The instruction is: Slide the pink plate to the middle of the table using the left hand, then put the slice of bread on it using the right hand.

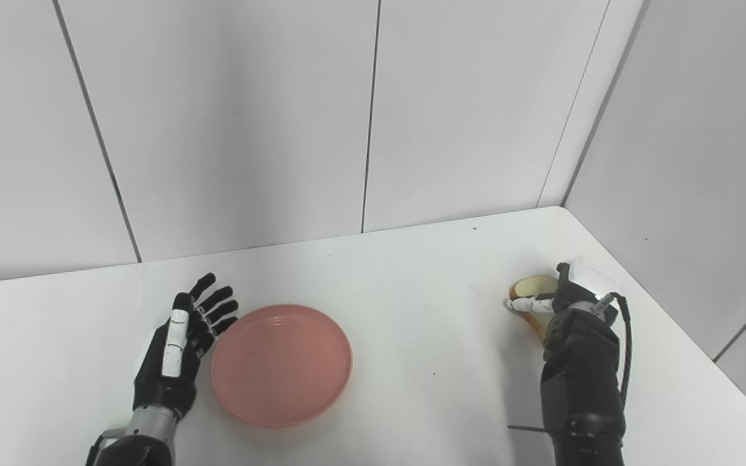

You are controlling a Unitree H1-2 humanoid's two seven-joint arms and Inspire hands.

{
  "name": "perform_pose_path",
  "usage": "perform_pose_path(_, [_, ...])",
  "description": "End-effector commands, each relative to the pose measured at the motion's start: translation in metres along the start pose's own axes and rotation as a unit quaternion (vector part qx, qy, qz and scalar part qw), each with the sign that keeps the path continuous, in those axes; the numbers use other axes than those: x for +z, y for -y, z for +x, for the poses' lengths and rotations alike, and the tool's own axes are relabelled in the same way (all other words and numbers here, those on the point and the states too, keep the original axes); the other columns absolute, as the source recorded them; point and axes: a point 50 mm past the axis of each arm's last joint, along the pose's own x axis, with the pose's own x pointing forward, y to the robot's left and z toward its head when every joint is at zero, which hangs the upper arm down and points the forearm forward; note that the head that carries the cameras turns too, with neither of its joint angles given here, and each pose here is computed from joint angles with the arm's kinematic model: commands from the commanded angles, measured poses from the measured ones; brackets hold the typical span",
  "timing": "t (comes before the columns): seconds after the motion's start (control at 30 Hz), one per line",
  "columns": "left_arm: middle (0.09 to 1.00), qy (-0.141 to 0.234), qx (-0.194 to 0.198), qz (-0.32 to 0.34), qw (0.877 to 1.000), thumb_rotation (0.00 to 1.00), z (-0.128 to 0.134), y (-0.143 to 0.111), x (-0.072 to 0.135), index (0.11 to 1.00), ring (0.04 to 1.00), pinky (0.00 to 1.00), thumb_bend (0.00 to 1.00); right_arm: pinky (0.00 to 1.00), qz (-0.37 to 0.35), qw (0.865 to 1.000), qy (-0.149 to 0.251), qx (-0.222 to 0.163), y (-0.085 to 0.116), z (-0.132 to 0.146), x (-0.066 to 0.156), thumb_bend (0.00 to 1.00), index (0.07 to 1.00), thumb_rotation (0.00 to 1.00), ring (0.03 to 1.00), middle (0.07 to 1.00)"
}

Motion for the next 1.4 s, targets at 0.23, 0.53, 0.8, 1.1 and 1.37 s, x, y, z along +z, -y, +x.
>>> perform_pose_path(0.23, [0.814,-0.083,0.012,-0.009,0.996,0.91,-0.021,-0.002,-0.035,0.859,0.789,0.74,0.78,0.36,0.018,0.999,0.027,0.032,0.001,-0.004,0.002,0.88,0.812,0.30,0.529,0.669])
perform_pose_path(0.53, [0.813,-0.084,0.013,-0.011,0.996,0.90,-0.021,0.000,-0.034,0.863,0.790,0.73,0.79,0.28,0.027,0.998,0.038,0.035,0.001,-0.006,-0.002,0.87,0.826,0.30,0.441,0.620])
perform_pose_path(0.8, [0.813,-0.085,0.012,-0.013,0.996,0.90,-0.022,-0.001,-0.035,0.866,0.786,0.73,0.80,0.26,0.021,0.998,0.049,0.022,0.000,-0.004,-0.004,0.84,0.858,0.24,0.413,0.585])
perform_pose_path(1.1, [0.812,-0.087,0.014,-0.016,0.996,0.90,-0.022,0.000,-0.035,0.863,0.784,0.73,0.79,0.15,-0.009,0.997,0.075,0.004,-0.003,-0.005,-0.006,0.57,0.826,0.00,0.227,0.471])
perform_pose_path(1.37, [0.811,-0.086,0.013,-0.015,0.996,0.90,-0.022,0.001,-0.035,0.868,0.784,0.73,0.78,0.17,-0.006,0.997,0.083,-0.002,-0.001,-0.006,-0.006,0.57,0.807,0.00,0.245,0.471])
